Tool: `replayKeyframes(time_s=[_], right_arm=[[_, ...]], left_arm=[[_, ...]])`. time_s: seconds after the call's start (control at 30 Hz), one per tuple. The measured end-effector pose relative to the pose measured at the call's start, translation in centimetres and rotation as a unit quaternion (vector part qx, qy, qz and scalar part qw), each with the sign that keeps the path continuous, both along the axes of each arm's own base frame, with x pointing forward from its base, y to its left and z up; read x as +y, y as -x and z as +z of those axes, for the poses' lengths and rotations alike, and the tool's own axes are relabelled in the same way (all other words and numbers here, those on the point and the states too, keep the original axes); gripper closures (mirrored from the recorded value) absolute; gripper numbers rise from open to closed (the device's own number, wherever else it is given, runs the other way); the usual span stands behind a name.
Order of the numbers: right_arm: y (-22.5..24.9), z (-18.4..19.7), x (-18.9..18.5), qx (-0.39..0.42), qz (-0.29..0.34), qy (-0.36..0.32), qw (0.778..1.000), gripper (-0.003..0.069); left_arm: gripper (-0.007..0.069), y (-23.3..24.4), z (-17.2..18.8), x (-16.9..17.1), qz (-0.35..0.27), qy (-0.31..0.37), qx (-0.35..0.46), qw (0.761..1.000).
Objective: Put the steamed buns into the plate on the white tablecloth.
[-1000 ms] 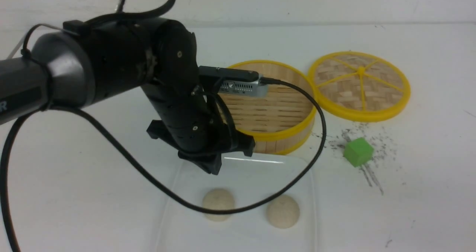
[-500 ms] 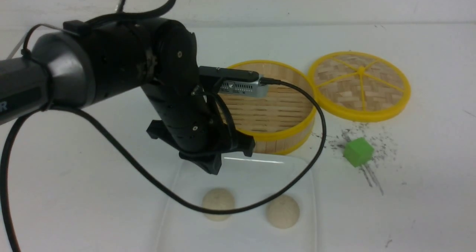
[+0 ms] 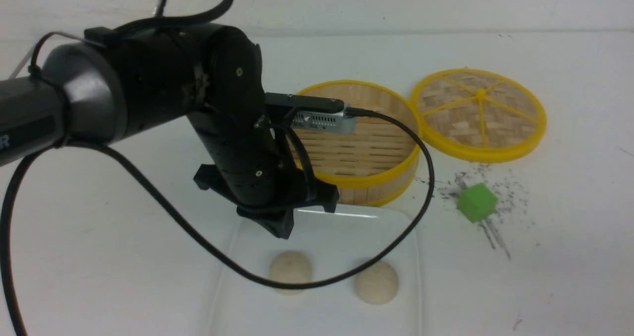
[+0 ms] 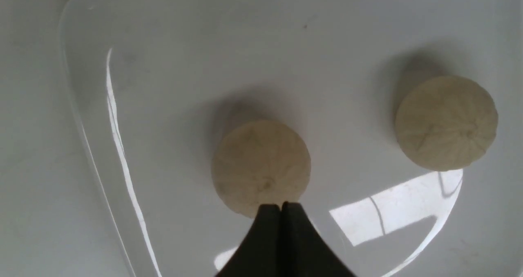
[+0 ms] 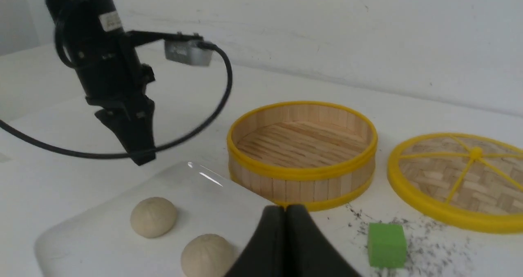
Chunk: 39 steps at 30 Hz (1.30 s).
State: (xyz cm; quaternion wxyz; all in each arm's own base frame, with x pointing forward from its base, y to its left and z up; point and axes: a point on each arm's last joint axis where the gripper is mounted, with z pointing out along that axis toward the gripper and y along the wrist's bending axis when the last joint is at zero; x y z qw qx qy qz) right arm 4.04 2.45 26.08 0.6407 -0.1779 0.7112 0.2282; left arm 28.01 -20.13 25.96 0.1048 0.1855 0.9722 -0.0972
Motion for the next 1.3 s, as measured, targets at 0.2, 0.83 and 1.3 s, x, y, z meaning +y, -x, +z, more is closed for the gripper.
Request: replayKeyframes(time_s=[0.2,0.83,1.3], right_arm=[[-0.7,-5.0,-0.8,0.046,-0.114,0.002,0.992,0.0657],[-1.2,-9.0,-2.2,0.118,-0.260,0.020,0.958,0.0646],[-1.2,-8.9,-2.2,0.118,-0.260,0.020,0.958,0.0631]], left_arm=[[0.0617,-0.2,0.6,-0.1,0.001,0.016,-0.031,0.999],[0.0610,7.3,13.9,6.3,-0.006,0.065,-0.235,0.970],[0.0606,17.4,14.8,14.1,0.019,0.059,-0.282,0.957]])
